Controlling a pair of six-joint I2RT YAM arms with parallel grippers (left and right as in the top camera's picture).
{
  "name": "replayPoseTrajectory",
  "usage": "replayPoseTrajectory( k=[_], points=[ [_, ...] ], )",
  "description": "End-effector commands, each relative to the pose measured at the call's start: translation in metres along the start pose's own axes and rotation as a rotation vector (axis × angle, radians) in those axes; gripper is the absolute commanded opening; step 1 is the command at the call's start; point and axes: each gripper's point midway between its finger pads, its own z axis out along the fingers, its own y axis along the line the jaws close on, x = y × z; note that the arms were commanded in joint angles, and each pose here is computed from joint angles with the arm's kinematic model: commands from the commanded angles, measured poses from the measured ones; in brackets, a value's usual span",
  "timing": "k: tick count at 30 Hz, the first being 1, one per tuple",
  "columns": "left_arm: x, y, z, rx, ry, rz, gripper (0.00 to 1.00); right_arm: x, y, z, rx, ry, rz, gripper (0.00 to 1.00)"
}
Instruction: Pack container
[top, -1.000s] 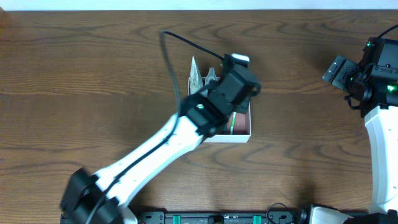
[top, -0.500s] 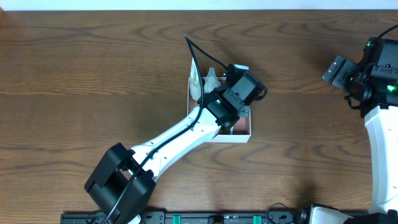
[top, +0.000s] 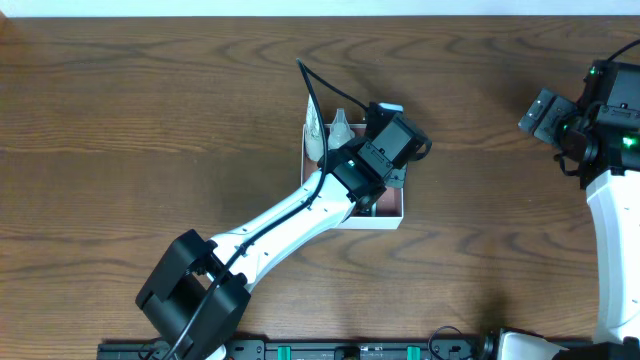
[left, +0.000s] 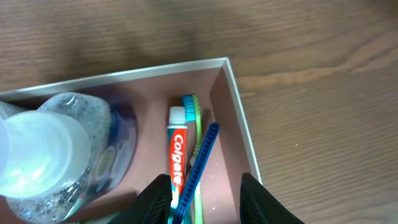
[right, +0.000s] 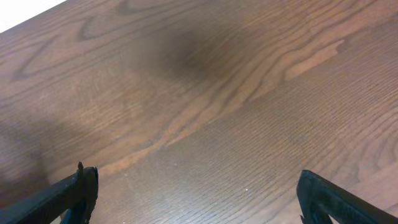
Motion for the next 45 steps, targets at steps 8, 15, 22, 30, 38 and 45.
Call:
replayPoseTrajectory(
  k=[8, 15, 22, 30, 38, 45],
  points=[
    [-0.018, 0.0, -0.031, 0.02, -0.055, 0.042, 0.37, -0.001, -0.001, 0.001, 0.003, 0.001, 0.013, 0.99],
    [-0.041, 0.013, -0.104, 0.037, -0.152, 0.083, 0.47, -0.001, -0.001, 0.001, 0.003, 0.001, 0.013, 0.99],
    [-0.053, 0.031, -0.191, 0.1, -0.268, 0.05, 0.98, -0.001, -0.001, 0.001, 0.003, 0.001, 0.013, 0.99],
    [-0.018, 0.101, -0.263, -0.049, -0.28, 0.086, 0.98, -0.001, -0.001, 0.001, 0.003, 0.001, 0.013, 0.99],
    [0.039, 0.157, -0.308, -0.131, -0.205, 0.112, 0.98, -0.001, -0.001, 0.001, 0.003, 0.001, 0.013, 0.99],
    [0.049, 0.207, -0.312, -0.249, -0.296, -0.074, 0.98, -0.001, -0.001, 0.001, 0.003, 0.001, 0.013, 0.99]
  ],
)
